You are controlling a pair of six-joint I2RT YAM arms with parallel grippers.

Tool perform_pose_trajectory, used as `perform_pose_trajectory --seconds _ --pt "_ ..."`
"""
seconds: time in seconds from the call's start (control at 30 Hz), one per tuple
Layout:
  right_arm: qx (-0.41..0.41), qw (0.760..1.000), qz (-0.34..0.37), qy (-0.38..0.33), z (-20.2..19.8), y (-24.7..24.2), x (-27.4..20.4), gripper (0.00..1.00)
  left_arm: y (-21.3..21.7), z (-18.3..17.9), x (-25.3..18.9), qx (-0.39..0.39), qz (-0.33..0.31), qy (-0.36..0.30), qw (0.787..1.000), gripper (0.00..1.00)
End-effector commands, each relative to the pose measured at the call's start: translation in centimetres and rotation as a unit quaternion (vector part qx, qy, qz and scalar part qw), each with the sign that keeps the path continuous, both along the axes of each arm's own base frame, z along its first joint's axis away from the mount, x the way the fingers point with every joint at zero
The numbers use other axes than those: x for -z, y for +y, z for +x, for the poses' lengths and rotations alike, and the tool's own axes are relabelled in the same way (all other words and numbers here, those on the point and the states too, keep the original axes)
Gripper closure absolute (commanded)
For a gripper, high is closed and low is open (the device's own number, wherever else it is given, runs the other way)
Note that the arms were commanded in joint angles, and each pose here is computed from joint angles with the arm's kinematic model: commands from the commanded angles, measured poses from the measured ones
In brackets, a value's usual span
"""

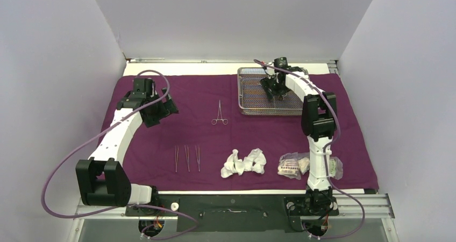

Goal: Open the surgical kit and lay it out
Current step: Pick up the medical item from the container.

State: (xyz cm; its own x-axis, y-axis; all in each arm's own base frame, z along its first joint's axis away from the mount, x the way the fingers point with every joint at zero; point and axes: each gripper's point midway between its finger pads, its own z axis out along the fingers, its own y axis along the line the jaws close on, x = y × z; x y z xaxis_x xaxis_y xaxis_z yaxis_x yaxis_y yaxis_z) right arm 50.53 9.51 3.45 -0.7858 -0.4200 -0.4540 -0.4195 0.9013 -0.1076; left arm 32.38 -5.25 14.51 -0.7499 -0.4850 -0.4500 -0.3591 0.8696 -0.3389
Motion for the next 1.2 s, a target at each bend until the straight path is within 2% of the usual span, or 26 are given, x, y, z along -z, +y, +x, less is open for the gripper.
perform_pose_trajectory --seconds 0.0,0.37,0.6,0.73,0.97,1.17 --pt "-0.022 1.0 -0.005 -0.015 1.8 -0.4 -1.3 0.35 0.4 2.0 -2.2 -0.001 0.007 -0.04 0.999 0.07" --pt "-0.055 0.997 0.047 -0.005 2.8 0.2 -0.6 0.4 0.5 2.7 -1.9 -0.001 0.012 -0.026 1.0 0.07" --pt "-0.06 0.996 0.067 0.027 2.0 0.5 1.1 0.55 0.4 2.7 -1.6 -0.001 0.011 -0.02 1.0 0.07" --pt "-0.053 0.996 0.06 0.043 1.4 0.2 1.7 0.7 0.4 2.6 -1.6 0.0 0.011 -0.018 1.0 0.07" --pt "-0.022 1.0 0.001 -0.002 2.3 -1.1 -0.2 0.93 0.3 2.4 -1.4 0.0 0.011 -0.015 1.0 0.07" --pt "-0.029 0.998 0.012 -0.051 3.1 -0.7 -3.8 0.95 0.3 2.1 -1.4 0.0 0.011 -0.018 1.0 0.07"
